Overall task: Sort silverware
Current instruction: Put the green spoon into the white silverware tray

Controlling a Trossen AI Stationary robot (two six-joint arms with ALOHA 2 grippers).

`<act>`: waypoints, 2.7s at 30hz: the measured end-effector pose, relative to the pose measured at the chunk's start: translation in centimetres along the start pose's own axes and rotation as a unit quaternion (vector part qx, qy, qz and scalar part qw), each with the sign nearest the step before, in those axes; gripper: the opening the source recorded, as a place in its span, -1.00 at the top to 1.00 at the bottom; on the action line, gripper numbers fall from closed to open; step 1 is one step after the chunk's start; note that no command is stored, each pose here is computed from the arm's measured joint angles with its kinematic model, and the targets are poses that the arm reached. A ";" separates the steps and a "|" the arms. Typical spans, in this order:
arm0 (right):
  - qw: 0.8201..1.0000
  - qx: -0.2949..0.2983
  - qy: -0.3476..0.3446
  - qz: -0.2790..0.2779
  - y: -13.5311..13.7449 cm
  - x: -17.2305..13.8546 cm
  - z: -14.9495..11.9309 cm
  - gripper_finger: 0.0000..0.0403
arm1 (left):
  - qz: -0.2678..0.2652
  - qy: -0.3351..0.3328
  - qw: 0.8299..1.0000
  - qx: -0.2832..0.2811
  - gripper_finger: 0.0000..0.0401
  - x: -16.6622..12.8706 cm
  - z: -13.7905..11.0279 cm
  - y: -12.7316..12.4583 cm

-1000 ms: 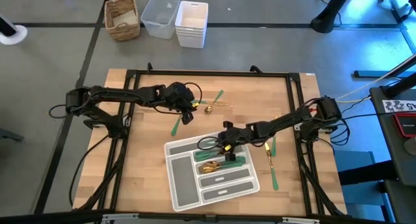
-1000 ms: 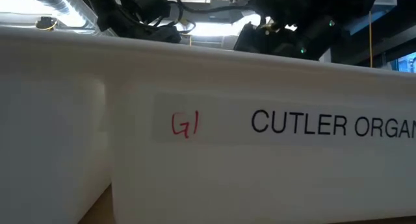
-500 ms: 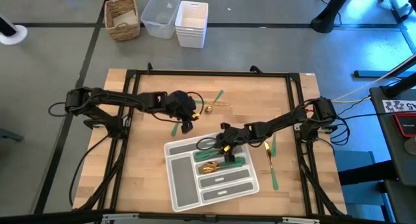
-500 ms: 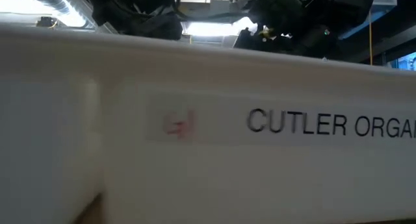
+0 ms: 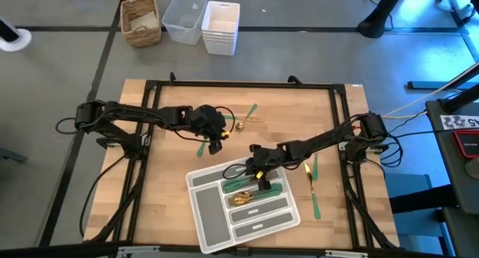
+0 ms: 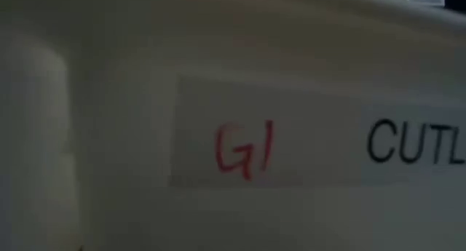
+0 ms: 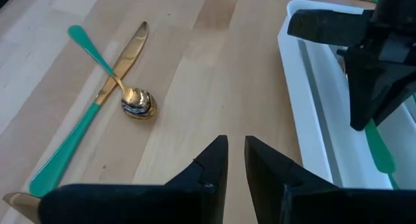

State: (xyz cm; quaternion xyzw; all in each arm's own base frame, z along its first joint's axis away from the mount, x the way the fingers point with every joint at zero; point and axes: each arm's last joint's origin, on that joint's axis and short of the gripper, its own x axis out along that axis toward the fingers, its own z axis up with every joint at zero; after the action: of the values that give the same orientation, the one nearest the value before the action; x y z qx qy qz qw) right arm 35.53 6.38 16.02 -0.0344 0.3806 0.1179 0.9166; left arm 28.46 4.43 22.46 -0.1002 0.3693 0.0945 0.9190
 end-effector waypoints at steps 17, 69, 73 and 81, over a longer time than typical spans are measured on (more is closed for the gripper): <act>0.997 0.001 0.066 -0.050 -0.3 -0.1 -0.8 0.89 | -0.010 0.007 1.000 -0.011 0.78 0.3 -0.3 -0.9; 0.997 -0.011 0.059 -0.044 -0.1 -3.8 2.6 0.65 | -0.030 -0.064 0.997 0.037 0.78 3.3 0.5 -2.5; 0.991 -0.017 0.086 -0.097 -0.3 -6.6 4.5 0.66 | -0.010 -0.096 0.995 -0.005 0.78 3.2 1.4 -0.6; 0.967 -0.044 0.133 -0.212 -0.6 -12.2 5.3 0.67 | 0.027 -0.142 0.987 -0.069 0.78 4.8 2.4 3.1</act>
State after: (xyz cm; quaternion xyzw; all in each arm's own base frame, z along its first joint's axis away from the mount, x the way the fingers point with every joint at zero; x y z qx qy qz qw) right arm 31.02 4.25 28.38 -0.1695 0.4772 -0.0682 0.8596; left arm 32.68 8.52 20.39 -0.1393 0.2301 0.1581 0.9501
